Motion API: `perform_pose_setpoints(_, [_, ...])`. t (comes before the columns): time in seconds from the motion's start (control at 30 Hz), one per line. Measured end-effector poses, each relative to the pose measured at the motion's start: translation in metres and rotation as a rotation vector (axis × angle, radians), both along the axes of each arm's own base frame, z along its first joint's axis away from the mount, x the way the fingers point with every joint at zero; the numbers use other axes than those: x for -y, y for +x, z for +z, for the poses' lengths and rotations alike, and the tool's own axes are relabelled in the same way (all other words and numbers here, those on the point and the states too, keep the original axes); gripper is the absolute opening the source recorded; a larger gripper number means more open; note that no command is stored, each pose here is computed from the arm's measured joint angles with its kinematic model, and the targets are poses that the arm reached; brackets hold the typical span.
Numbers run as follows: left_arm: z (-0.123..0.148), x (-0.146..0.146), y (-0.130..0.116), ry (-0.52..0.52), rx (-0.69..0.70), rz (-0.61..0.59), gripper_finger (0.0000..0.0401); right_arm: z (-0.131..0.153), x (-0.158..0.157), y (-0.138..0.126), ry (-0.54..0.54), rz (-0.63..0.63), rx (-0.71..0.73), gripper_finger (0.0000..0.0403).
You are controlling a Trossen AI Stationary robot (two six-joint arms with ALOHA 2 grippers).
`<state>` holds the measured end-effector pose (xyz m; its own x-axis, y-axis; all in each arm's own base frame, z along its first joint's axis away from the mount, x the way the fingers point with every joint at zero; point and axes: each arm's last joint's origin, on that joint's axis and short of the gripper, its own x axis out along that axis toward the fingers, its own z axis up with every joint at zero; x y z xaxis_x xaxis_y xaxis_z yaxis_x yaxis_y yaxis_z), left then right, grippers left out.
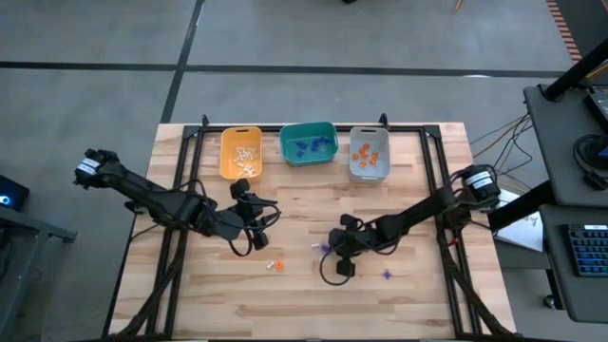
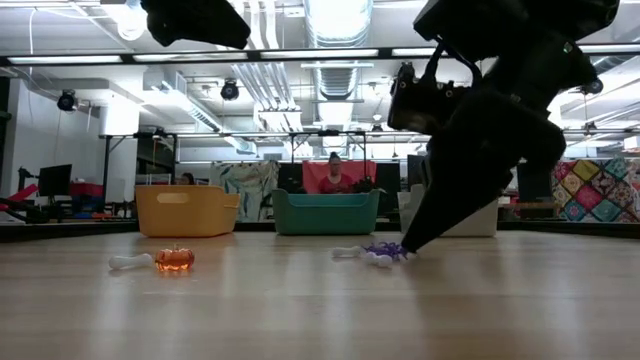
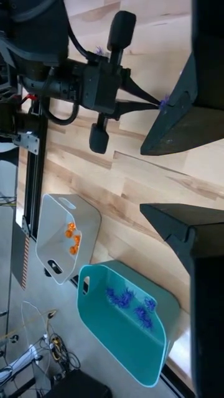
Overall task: Sort Halloween decoration
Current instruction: Put the violet spider toy into the green bin
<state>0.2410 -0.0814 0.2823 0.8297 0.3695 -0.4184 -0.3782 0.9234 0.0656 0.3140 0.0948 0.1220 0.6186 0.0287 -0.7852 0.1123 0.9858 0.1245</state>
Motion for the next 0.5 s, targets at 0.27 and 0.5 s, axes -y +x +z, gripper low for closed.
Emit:
perform_pose_setpoints(0.27, [0.0,0.0,0.0,0.002,-0.005,0.0,0.0118,0.014,0.003,-0.01,-0.009,-0.024,-0.04,0.0008])
perform_pose_setpoints(0.5, [0.0,0.0,0.0,0.002,-0.004,0.0,0.0118,0.027,0.006,-0.014,-0.024,-0.056,-0.016,0.0008])
